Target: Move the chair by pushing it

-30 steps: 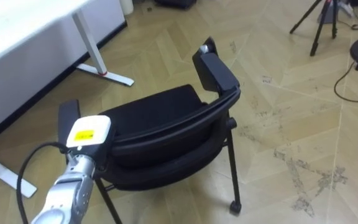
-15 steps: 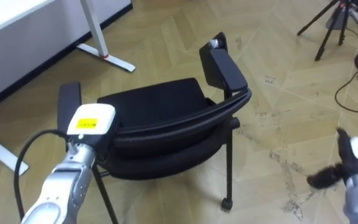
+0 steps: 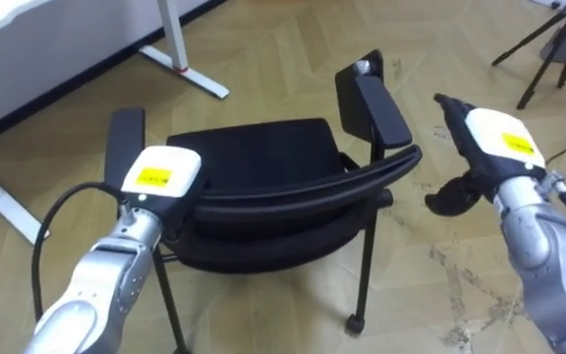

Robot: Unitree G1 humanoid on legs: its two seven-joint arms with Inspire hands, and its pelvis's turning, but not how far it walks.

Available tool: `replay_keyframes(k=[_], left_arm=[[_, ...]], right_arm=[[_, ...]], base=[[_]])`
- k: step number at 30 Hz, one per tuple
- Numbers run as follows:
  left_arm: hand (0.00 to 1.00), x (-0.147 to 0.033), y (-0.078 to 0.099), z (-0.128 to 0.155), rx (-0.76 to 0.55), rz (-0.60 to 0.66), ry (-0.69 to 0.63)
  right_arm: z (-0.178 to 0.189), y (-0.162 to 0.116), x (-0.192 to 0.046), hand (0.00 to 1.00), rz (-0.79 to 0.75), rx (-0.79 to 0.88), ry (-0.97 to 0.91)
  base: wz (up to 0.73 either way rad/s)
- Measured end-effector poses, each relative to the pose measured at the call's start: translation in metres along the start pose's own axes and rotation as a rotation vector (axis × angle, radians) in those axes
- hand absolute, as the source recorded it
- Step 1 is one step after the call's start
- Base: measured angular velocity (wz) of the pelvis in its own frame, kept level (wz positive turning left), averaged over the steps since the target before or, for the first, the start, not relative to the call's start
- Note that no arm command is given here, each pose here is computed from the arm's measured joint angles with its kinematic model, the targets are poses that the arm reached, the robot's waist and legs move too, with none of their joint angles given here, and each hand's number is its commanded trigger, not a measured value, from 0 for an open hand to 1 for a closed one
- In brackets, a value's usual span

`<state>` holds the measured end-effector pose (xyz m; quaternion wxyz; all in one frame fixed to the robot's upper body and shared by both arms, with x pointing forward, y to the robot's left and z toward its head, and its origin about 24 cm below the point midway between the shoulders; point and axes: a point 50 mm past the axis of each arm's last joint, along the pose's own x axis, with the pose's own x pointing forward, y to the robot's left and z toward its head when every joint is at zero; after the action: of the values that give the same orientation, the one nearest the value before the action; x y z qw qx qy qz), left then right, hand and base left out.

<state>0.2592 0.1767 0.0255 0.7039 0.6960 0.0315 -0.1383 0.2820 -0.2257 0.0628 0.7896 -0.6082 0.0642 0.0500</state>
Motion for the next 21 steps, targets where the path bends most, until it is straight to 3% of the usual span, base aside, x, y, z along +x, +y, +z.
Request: replay_keyframes(k=[6,21], left_arm=[[1.00,0.010,0.006,0.001,0.025,0.005,-0.024],[1.00,0.013,0.009,0.007,0.040,0.021,-0.071]], right_arm=[[0.030,-0.004,0.011,0.00,0.034,-0.061,-0.117],[0.064,-0.011,-0.001,0.00,0.069,-0.201,-0.276]], base=[[0.00],[0.02]])
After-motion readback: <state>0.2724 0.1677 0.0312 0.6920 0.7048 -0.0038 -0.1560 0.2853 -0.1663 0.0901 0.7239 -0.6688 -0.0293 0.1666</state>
